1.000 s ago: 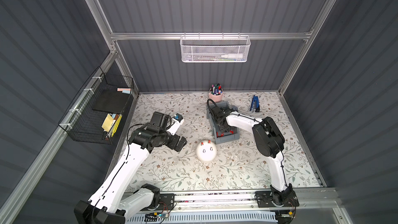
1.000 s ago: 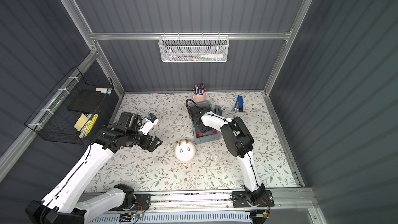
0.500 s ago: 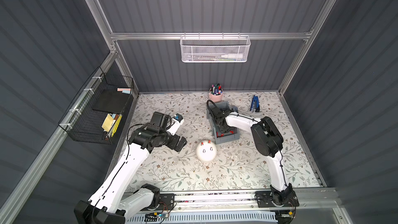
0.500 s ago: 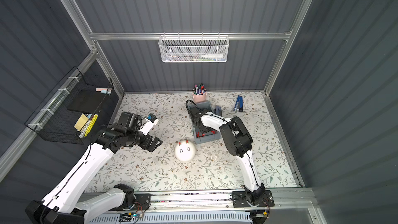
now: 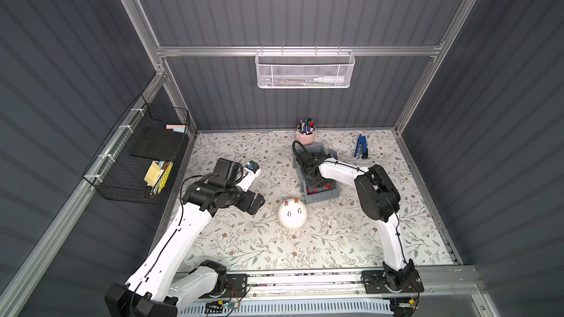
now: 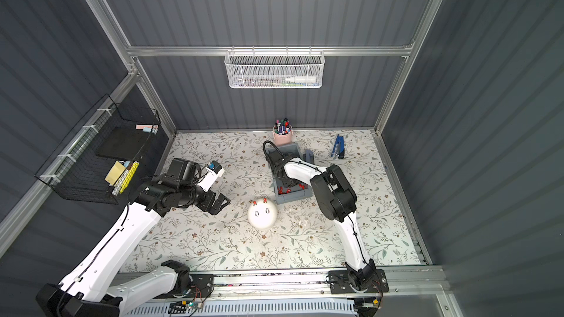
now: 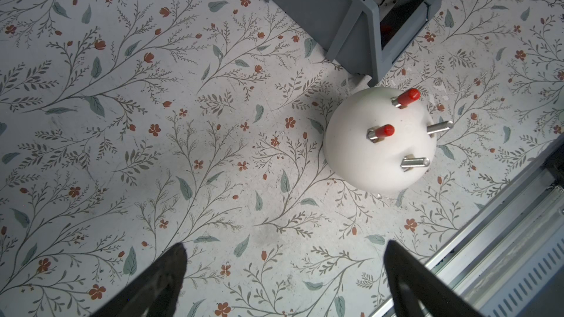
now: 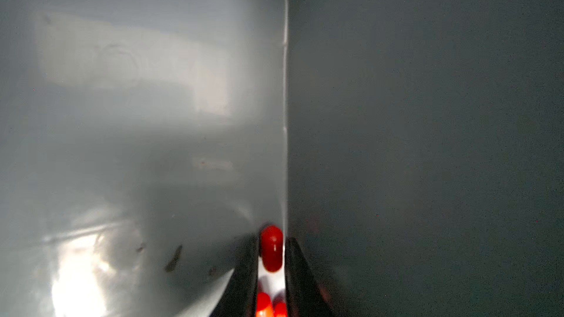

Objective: Cover the protruding screws with screw protection sleeves
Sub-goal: Pick up the screw protection sleeve from the storage box.

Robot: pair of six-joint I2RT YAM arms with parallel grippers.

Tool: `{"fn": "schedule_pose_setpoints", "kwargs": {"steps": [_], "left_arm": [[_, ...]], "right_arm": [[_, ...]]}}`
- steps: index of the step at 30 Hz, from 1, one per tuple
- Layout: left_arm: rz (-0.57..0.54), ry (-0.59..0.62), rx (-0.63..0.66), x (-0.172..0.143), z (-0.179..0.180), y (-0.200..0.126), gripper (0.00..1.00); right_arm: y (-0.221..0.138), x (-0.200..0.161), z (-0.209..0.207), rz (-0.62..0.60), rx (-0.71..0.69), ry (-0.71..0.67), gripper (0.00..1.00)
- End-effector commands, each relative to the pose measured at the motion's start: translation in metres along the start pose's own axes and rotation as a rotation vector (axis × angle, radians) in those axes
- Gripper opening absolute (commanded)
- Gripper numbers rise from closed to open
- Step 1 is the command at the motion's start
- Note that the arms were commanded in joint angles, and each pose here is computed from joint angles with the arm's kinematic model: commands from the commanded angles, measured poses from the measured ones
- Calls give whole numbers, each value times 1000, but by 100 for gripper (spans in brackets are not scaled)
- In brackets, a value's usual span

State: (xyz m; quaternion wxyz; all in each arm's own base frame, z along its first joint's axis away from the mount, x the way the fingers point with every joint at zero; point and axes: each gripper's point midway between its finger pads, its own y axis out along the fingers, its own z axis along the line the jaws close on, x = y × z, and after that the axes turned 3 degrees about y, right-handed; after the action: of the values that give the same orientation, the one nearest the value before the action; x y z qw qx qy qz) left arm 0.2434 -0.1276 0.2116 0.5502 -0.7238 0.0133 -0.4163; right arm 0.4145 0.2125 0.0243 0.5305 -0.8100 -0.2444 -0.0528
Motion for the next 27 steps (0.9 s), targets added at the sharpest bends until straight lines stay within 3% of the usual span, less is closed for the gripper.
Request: {"fn": "schedule_pose_setpoints", "kwargs": {"steps": [1,12,27], "left_arm": [[7,14,-6,-6,-1,1,99],[14,16,-10,-7,-2,2,99],[16,13,-27,-6,-4,4,99]], "right_arm": [[9,-4,1,24,-13,-18,23],[12,-1,0,25,-7,-16,19],[17,-3,2,35,-1,-23,22]]}}
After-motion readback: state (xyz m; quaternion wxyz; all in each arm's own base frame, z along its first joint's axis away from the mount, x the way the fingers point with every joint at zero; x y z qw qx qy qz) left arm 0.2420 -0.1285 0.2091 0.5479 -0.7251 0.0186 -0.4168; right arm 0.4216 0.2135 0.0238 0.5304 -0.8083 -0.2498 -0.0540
